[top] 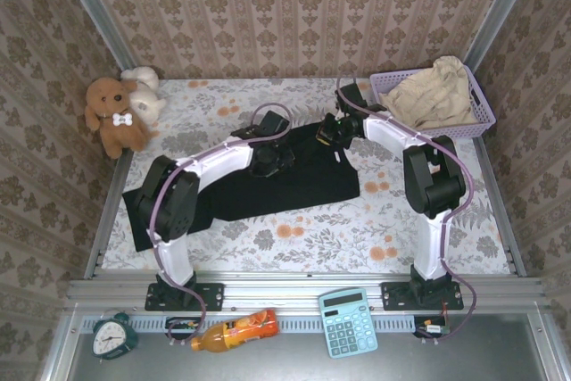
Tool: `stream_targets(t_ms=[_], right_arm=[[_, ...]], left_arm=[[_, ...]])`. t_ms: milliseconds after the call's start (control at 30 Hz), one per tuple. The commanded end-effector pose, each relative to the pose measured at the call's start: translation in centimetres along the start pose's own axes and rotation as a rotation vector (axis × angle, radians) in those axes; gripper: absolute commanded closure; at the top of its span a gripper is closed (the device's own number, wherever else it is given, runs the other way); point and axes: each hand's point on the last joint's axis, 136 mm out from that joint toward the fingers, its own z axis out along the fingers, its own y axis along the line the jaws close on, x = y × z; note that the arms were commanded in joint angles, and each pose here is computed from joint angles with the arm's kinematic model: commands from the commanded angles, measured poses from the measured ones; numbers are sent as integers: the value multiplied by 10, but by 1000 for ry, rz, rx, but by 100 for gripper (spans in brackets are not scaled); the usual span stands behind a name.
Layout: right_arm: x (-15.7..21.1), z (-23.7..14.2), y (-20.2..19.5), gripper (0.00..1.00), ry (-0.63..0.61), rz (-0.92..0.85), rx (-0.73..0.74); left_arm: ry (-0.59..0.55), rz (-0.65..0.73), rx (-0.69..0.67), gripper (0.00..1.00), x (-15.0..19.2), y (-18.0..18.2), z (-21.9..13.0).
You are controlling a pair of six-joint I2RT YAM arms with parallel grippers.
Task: Fold and stack the mixed laundry pile
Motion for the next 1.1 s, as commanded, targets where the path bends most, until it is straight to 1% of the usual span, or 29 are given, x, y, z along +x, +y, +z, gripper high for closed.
stream_targets(t_ms=[0,133,233,300,333,367,400,433,467,500,533,567,600,700,733,767,833,867,900,933,967,1000,1067], right_arm=[[17,-24,2,100,25,-15,-15],[42,-45,-14,100,44,-1,8],[67,-57,-29,100,82,29,23],[88,-62,-43,100,116,57,37],[99,-66,-49,100,131,68,41],[110,-69,-53,98,143,75,39],[117,-72,-57,90,153,80,38],[125,-75,-59,75,167,85,26],[130,-78,-60,74,171,87,17],[133,-83,-63,70,166,86,21],[133,-87,-67,58,150,75,42],[131,-93,-78,29,131,61,102],[126,-99,-85,20,104,38,149],[112,-105,-91,19,60,6,184],[111,-102,-90,21,61,6,178],[109,-96,-86,25,67,10,158],[107,-80,-83,41,73,15,147],[104,-70,-81,52,74,21,144],[101,-61,-81,60,71,26,147],[99,-51,-85,65,71,42,161],[97,-42,-87,68,72,66,167],[94,-35,-89,69,67,83,172],[88,-20,-95,69,57,123,197]], left_arm=[[47,39,-32,100,20,16,-27],[60,48,-56,100,37,40,-47],[92,42,-59,99,51,53,-48],[113,40,-63,95,59,57,-46],[122,43,-63,91,62,57,-46],[128,48,-61,84,64,57,-46],[133,55,-59,75,67,55,-46],[136,57,-67,63,68,57,-47],[138,61,-75,59,68,58,-49],[129,64,-89,46,67,61,-52],[114,63,-119,8,65,66,-57],[89,72,-139,0,59,69,-63],[73,86,-143,0,53,70,-69],[14,111,-159,0,29,74,-87],[-11,117,-165,0,18,77,-91],[-31,126,-173,0,8,83,-93],[-42,144,-188,1,-8,98,-89],[-30,131,-192,5,-14,109,-83],[-29,115,-192,11,-22,121,-78],[-31,115,-200,18,-27,132,-72],[-27,112,-225,27,-29,146,-64],[-16,113,-251,32,-30,160,-58],[29,84,-290,38,-26,185,-44]])
